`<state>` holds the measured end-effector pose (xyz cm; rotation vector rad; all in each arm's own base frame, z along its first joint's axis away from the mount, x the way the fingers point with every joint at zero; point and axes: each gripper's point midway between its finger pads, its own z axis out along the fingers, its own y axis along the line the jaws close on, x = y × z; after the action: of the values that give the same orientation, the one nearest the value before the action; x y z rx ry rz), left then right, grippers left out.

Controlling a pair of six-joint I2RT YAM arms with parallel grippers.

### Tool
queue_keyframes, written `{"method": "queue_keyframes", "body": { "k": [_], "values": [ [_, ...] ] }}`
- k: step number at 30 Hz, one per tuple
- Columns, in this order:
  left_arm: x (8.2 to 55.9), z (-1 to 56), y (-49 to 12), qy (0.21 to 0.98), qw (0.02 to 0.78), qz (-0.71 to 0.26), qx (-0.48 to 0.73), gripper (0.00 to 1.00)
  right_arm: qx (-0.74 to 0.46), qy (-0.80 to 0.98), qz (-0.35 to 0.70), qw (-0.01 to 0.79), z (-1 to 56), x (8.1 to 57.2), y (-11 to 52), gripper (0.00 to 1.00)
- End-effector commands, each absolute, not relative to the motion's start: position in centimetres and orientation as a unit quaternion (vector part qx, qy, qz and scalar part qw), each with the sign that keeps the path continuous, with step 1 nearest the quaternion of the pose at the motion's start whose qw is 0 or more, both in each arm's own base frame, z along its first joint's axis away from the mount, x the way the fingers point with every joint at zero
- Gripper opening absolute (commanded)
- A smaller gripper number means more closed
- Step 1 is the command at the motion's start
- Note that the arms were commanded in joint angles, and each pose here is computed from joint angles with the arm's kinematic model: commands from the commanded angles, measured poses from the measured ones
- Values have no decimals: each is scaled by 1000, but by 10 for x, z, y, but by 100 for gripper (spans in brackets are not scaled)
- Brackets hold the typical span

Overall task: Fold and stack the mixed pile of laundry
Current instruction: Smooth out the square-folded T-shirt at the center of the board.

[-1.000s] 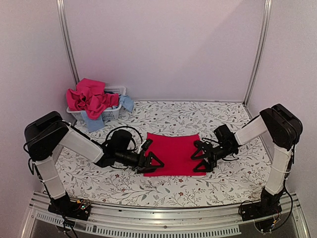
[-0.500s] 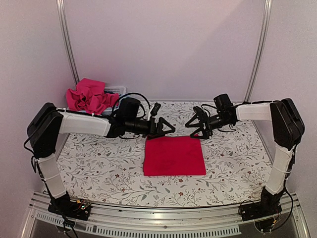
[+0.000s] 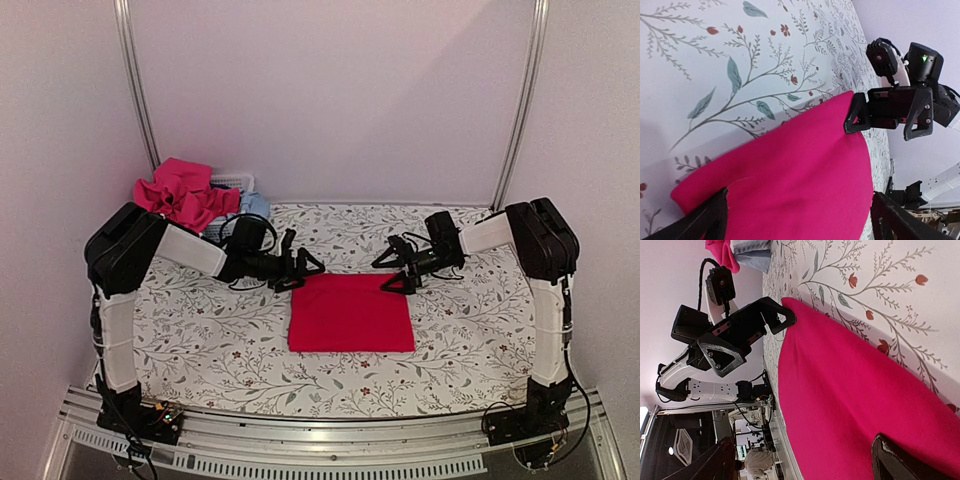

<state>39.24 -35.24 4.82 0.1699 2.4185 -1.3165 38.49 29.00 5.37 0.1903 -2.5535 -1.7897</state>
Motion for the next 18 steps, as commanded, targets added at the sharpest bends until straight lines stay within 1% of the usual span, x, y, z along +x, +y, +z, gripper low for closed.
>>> {"method": "queue_keyframes", "body": {
  "k": [1, 3, 5, 7, 12, 13, 18],
  "values": [
    [402, 64, -318, 877, 240, -412, 66, 100, 19, -843, -537, -8, 44, 392, 264, 94],
    [400, 97, -319, 872, 290, -380, 106, 100, 36, -837, -543, -45, 90, 397, 261, 94],
    [389, 129, -329, 860, 344, -341, 161, 100, 39, -837, -542, -62, 115, 394, 257, 95],
    [372, 148, -346, 845, 382, -301, 225, 100, 41, -840, -537, -68, 129, 382, 253, 94],
    [314, 162, -403, 780, 433, -238, 385, 99, 15, -853, -518, -59, 127, 342, 231, 94],
    [303, 161, -414, 767, 438, -231, 409, 98, 7, -855, -515, -55, 122, 334, 226, 94],
    [251, 133, -473, 706, 430, -206, 524, 85, -32, -859, -509, -39, 107, 306, 205, 94]
  ]
}}
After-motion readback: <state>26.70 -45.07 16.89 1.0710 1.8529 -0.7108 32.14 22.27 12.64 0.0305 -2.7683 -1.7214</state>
